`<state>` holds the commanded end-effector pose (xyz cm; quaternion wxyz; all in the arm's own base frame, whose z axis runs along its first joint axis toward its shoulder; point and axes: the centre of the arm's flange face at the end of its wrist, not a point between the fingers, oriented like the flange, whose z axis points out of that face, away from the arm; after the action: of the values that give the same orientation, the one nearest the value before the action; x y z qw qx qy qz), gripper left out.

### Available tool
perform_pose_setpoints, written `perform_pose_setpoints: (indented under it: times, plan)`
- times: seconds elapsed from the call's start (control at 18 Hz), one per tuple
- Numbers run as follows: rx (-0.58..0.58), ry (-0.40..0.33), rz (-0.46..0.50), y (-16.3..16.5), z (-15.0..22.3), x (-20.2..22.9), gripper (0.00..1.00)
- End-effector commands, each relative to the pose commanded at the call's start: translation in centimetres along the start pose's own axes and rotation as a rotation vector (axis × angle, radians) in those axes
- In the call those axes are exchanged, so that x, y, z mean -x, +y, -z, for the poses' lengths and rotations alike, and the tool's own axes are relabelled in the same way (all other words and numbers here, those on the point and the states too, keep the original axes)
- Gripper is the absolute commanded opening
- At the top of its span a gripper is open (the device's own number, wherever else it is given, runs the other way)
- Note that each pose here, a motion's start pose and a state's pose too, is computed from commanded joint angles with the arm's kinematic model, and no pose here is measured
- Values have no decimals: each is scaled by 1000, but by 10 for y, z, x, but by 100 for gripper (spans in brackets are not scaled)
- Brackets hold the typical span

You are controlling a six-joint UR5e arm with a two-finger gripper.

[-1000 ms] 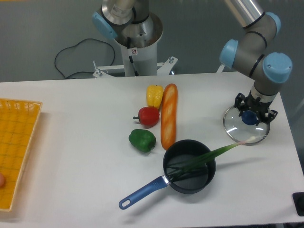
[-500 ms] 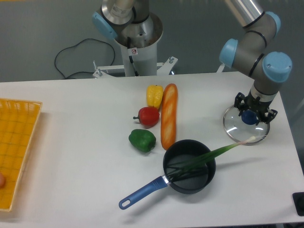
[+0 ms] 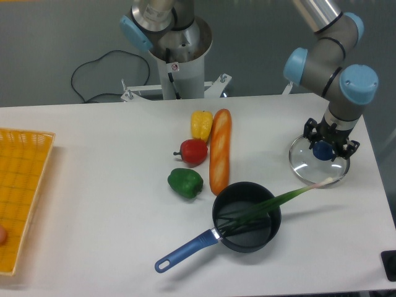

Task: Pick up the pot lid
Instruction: 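Lift the glass lid by its knob up off the table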

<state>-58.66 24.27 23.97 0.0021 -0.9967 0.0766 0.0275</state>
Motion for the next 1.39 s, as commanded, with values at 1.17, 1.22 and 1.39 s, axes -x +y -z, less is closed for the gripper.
perform_pose_setpoints:
  times: [1.17, 1.22, 1.39]
  plan:
    - [24, 71, -29, -14, 83, -9, 41]
    - [24, 69, -27, -14, 86, -9, 41]
    - [24, 68, -29, -15, 91, -7, 41]
